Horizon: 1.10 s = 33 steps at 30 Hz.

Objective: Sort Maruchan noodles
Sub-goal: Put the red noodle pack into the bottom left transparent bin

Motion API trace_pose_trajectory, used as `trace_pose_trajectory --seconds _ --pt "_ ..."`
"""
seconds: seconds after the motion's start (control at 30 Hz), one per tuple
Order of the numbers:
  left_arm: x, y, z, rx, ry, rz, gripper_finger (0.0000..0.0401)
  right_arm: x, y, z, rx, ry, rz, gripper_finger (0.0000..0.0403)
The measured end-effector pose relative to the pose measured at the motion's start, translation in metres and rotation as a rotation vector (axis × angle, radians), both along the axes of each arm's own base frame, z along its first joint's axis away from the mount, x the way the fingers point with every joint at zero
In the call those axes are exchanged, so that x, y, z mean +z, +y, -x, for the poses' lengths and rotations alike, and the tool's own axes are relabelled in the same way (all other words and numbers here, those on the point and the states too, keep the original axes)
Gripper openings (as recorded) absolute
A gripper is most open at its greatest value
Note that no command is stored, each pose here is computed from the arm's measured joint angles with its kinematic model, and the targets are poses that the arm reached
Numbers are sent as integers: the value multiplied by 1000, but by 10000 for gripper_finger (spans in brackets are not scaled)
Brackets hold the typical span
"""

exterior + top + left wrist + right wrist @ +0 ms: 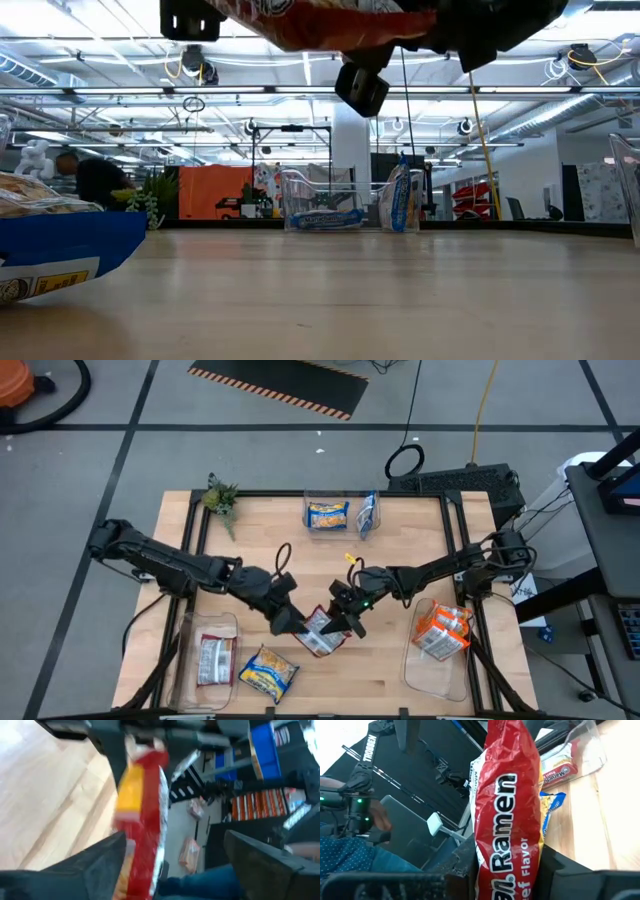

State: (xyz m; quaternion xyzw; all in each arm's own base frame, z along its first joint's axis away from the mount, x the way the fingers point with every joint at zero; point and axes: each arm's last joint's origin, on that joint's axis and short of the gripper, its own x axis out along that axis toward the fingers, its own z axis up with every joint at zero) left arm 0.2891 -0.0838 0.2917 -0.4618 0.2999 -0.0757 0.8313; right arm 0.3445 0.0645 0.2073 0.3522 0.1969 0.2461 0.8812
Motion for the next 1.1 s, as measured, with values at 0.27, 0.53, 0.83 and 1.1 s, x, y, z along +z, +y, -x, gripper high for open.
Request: trace_pose_trajectory --seconds 0.27,0.53,0.83,1.1 --pt "-16 -16 -5 -67 30 -71 365 1 2 0 10 -26 27 101" --pt "-35 -23 -27 -59 10 -34 365 -2 2 1 17 -11 44 101" --pt "-54 -21 -26 -27 148 -94 365 -3 11 2 12 -8 56 101" --pt "-38 -26 -38 -66 -66 1 365 3 15 3 31 -57 44 102"
